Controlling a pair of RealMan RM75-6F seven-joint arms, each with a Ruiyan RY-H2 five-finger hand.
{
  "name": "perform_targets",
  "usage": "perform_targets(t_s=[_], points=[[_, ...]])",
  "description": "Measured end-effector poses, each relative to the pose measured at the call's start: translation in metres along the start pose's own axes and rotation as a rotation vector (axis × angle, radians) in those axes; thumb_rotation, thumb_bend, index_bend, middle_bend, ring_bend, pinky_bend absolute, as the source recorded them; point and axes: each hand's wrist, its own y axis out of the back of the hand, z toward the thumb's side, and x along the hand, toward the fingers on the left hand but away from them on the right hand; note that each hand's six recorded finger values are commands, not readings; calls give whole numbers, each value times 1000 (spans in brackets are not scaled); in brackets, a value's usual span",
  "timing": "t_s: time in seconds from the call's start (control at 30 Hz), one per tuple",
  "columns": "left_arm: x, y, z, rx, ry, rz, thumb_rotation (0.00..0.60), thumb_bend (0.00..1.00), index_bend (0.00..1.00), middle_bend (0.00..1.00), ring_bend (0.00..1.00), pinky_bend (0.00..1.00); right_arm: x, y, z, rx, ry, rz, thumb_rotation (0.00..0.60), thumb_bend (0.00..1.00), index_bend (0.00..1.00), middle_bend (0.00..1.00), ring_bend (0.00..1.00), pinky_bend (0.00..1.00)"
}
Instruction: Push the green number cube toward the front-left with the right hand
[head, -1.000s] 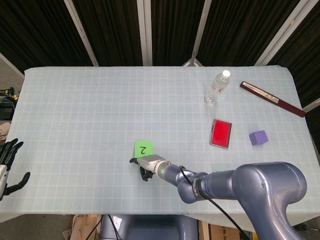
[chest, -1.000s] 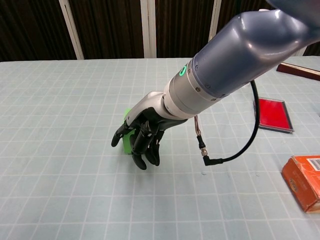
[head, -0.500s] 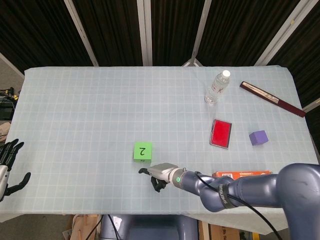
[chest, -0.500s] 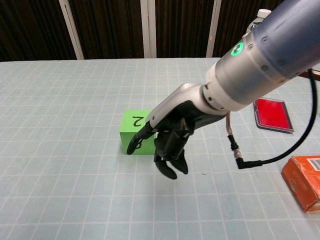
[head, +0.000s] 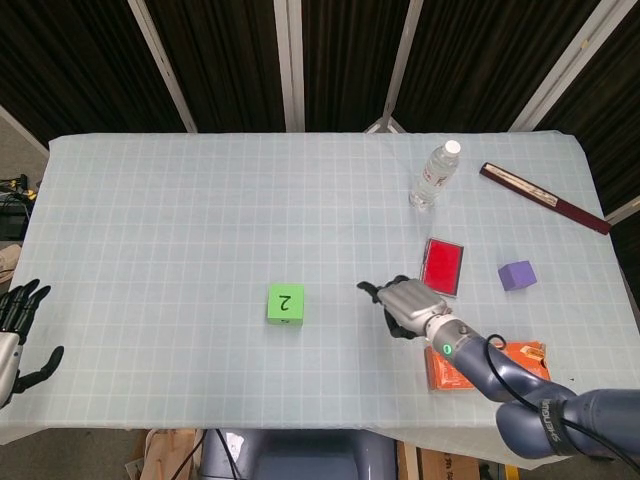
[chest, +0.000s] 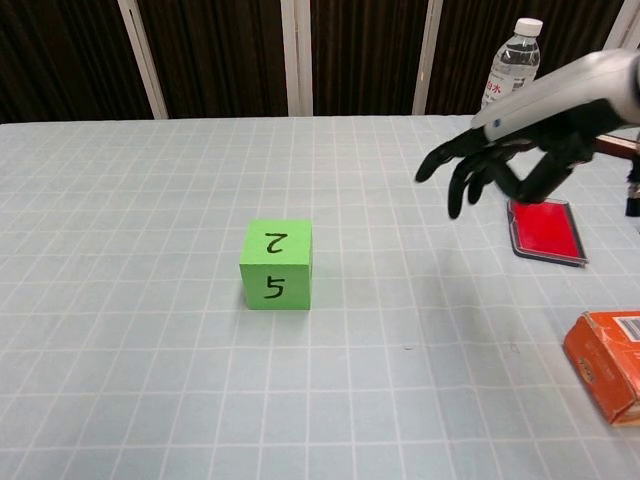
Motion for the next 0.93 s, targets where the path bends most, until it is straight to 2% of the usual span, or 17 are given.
perform_targets(t_s=[0.07, 0.23, 0.3, 0.43, 0.53, 0.63, 0.93], points=[[0, -1, 1, 5, -3, -3, 600, 438, 70, 0, 0, 41, 11, 2, -17, 25, -41, -85, 600, 895, 29, 190, 162, 77], [-3, -3, 3, 16, -12, -11, 600, 438, 70, 0, 0, 41, 58, -6, -72, 46, -159, -364, 600, 796, 30, 167, 149, 67], [-4, -3, 3, 17, -14, -15, 600, 438, 70, 0, 0, 41, 85, -18, -96, 46, -210, -476, 600, 788, 30, 167, 142, 62], [-5, -2, 4, 14, -18, -12, 600, 438, 70, 0, 0, 41, 136, -55, -132, 75, -295, -627, 600, 727, 29, 138, 107, 52], [-6, -1, 4, 14, -21, -12, 600, 438, 70, 0, 0, 41, 166, -86, -146, 115, -331, -687, 600, 689, 30, 101, 65, 47], [-6, -1, 4, 10, -25, -10, 600, 438, 70, 0, 0, 41, 180, -110, -150, 142, -368, -700, 600, 687, 30, 98, 60, 46], [-4, 1, -1, 9, -25, -1, 600, 434, 71, 0, 0, 41, 175, -120, -138, 200, -370, -733, 600, 682, 29, 96, 58, 46]])
